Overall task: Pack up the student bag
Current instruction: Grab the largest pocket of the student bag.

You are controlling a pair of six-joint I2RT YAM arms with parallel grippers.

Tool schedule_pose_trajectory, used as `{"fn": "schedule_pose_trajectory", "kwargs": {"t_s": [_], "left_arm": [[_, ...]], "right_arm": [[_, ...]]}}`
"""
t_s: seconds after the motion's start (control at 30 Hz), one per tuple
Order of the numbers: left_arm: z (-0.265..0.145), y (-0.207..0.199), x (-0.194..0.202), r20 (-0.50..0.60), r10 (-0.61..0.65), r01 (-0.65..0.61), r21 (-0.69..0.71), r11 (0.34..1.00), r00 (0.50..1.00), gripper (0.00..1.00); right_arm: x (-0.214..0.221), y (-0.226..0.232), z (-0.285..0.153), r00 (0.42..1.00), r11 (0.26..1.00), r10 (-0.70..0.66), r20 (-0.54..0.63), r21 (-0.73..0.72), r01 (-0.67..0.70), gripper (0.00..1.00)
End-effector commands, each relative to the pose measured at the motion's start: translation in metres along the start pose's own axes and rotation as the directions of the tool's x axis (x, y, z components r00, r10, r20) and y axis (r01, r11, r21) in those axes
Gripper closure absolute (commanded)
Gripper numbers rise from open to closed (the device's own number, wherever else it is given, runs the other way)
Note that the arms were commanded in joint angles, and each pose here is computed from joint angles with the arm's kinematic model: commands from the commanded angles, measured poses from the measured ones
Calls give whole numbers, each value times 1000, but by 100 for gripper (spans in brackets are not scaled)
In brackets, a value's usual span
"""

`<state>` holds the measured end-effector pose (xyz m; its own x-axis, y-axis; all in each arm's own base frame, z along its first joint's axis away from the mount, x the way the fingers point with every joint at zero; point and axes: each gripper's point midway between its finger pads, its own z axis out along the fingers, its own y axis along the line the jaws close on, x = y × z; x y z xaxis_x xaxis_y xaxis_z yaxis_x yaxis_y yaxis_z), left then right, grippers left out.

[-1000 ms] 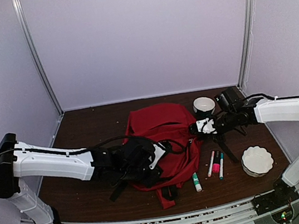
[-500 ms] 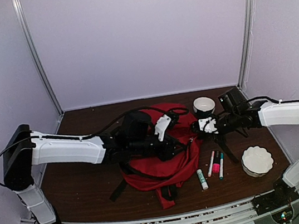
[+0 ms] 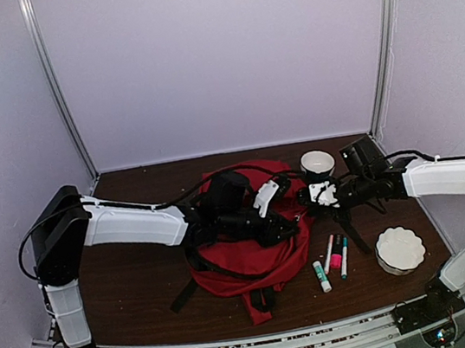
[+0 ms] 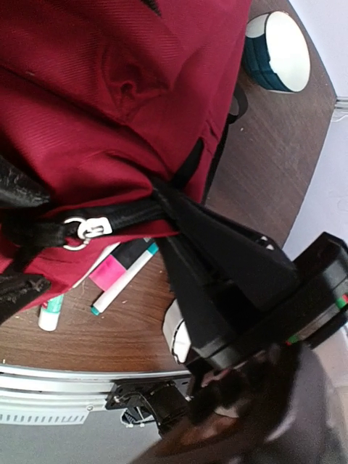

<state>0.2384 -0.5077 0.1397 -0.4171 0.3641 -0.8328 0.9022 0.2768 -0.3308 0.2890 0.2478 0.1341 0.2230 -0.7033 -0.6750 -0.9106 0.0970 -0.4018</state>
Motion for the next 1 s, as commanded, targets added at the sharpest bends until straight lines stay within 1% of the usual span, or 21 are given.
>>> {"fn": "schedule_pose_trajectory", "kwargs": {"t_s": [0.0,0.2,0.27,0.53,0.83,0.9,0.93,0.97], "left_arm": [[6,0,-19,50,33,-33,19,999,998,73],[3,0,-17,48,22,-23,25,999,999,86],[0,0,-15,45,17,-19,27,999,999,88],[-10,-11,-8,25,13,-15,70,997,1000,100],[-21,-20,3,-3,-20,20,103,994,1000,100],[-22,-20,5,-11,-22,23,99,995,1000,94],[-21,-19,6,-14,-21,23,99,995,1000,95],[-21,-19,6,-12,-21,22,100,995,1000,98]], "right_arm": [[-16,-9,-7,999,999,-12,46,35,10,96],[-14,-7,-6,999,999,-11,37,30,10,96],[-14,-8,-6,999,999,-10,36,31,9,96],[-11,-7,-4,1000,1000,-6,25,26,5,96],[-6,-6,0,1000,1000,3,11,15,-3,96],[-6,-6,0,1000,1000,5,13,15,-5,96],[-7,-6,1,1000,1000,7,13,15,-7,96],[-7,-7,1,1000,1000,10,12,14,-10,96]]}}
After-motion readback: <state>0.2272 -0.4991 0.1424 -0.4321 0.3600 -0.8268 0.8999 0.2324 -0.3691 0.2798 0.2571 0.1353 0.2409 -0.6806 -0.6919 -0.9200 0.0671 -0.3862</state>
